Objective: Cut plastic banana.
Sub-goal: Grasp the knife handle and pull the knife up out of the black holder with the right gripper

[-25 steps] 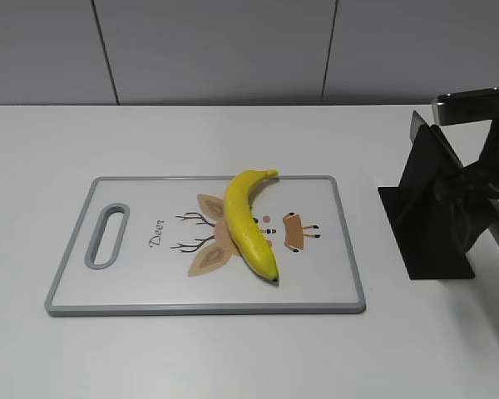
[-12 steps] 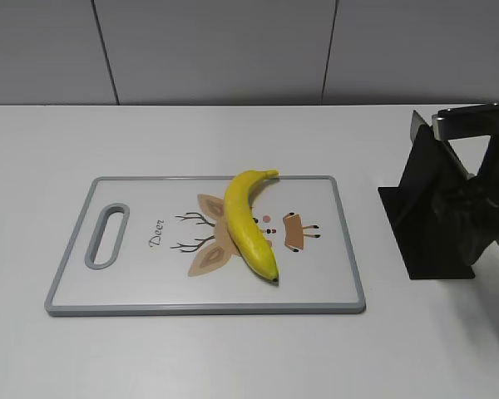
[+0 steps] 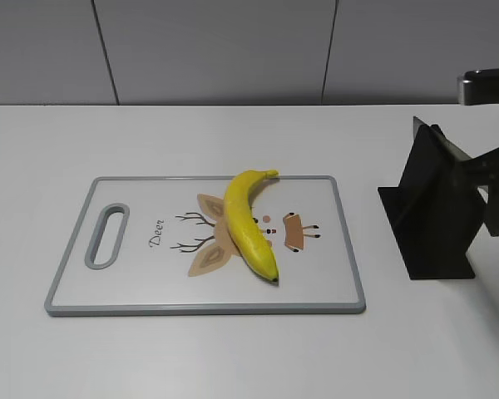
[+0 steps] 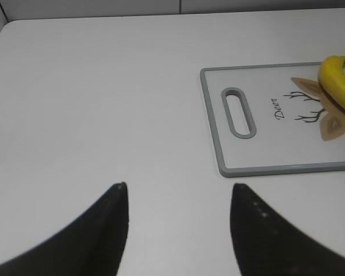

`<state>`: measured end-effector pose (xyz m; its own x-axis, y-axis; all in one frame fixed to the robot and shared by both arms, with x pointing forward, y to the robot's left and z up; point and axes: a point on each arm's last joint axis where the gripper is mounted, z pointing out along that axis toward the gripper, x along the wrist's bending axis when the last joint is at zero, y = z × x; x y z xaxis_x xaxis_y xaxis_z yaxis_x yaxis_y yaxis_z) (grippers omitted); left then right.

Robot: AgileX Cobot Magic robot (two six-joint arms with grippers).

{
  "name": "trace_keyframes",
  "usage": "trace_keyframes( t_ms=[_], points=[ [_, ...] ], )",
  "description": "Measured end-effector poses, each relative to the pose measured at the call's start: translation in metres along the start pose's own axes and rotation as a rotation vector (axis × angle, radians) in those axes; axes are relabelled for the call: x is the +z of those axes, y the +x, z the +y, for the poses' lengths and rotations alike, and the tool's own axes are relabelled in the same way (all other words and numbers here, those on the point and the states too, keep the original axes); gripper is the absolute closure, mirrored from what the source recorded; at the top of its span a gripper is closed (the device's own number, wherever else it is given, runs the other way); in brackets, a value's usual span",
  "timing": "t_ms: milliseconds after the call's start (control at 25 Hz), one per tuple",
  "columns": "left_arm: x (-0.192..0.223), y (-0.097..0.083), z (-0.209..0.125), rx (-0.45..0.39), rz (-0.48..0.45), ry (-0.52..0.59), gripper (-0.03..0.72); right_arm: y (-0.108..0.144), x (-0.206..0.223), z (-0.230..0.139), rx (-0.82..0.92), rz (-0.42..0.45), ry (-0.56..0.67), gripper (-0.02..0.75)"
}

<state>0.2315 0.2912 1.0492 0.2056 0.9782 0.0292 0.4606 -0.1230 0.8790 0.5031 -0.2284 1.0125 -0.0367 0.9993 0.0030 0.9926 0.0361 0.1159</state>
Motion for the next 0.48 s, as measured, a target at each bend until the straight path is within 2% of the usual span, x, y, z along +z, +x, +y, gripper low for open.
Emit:
trace_keyframes(
  t_ms=[480],
  points=[
    [0.0, 0.0, 0.0, 0.0, 0.0, 0.0, 0.136, -0.005, -0.037, -0.009, -0.013, 0.02, -0.168, 0.561]
  ],
)
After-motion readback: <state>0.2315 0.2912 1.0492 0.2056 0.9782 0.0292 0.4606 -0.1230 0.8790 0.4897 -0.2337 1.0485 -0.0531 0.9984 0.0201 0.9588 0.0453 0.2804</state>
